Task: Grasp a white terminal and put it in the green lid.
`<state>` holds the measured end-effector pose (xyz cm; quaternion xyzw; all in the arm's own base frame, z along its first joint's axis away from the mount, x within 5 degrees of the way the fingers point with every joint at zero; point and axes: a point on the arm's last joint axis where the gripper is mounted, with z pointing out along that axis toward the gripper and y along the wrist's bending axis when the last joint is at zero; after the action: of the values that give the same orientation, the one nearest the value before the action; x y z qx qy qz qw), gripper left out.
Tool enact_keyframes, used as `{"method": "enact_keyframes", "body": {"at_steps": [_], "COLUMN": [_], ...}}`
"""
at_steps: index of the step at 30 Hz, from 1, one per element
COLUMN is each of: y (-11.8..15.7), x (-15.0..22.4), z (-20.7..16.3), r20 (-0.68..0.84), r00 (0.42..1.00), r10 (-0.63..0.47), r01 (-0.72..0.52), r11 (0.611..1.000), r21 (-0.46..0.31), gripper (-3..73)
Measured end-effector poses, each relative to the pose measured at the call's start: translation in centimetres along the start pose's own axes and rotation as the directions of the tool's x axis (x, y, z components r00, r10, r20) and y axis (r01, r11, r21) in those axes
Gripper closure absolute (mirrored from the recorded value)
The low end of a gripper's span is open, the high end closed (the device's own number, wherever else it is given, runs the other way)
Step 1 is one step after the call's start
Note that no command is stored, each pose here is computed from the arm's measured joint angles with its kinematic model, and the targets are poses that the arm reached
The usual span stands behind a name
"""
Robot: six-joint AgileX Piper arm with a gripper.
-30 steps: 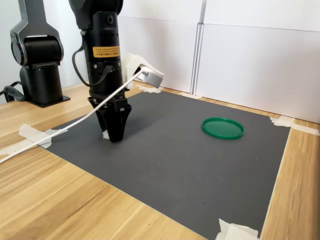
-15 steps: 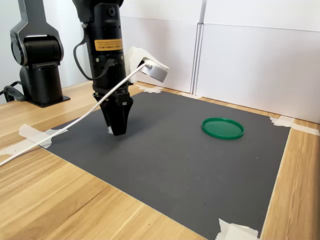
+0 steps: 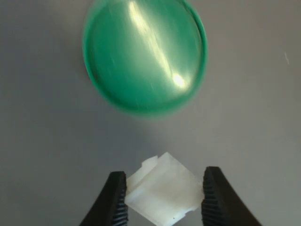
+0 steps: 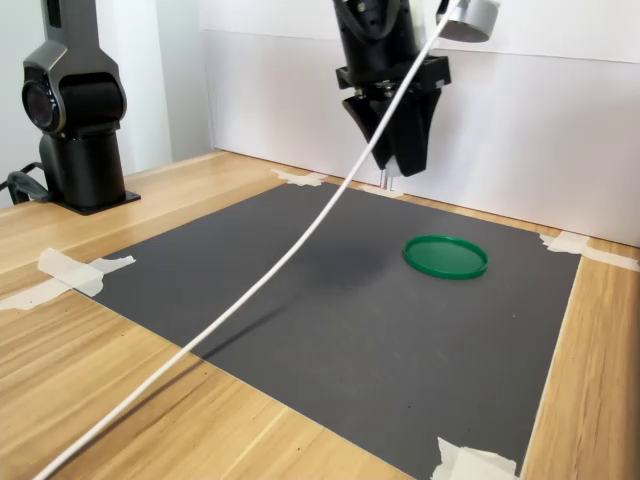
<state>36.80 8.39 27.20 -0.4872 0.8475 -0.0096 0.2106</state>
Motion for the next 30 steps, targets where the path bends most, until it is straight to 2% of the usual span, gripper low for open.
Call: {"method": "enact_keyframes", "body": {"at_steps": [5,10,17,24,27,30], "y": [0.7,0.8,0.4,0.5,0.5,0.5], "x": [-2.4,-2.2,-1.9,-1.8,-1.8,-1.8], "z": [4.0,7.5,8.5,9.0,9.1,9.0], "r20": [-0.032,-0.09,-0.109,-0.116,-0.118,-0.118], "r00": [0.999,0.995,0.993,0.993,0.992,0.993], "r10": [0.028,0.054,0.034,0.034,0.033,0.033], "r01": [-0.03,-0.059,-0.038,-0.039,-0.039,-0.038], "r11": [0.998,0.996,0.999,0.998,0.998,0.998], "r21": [-0.05,-0.065,-0.037,-0.042,-0.043,-0.042], "gripper": [32.6,32.6,32.6,32.6,28.4,17.2]}}
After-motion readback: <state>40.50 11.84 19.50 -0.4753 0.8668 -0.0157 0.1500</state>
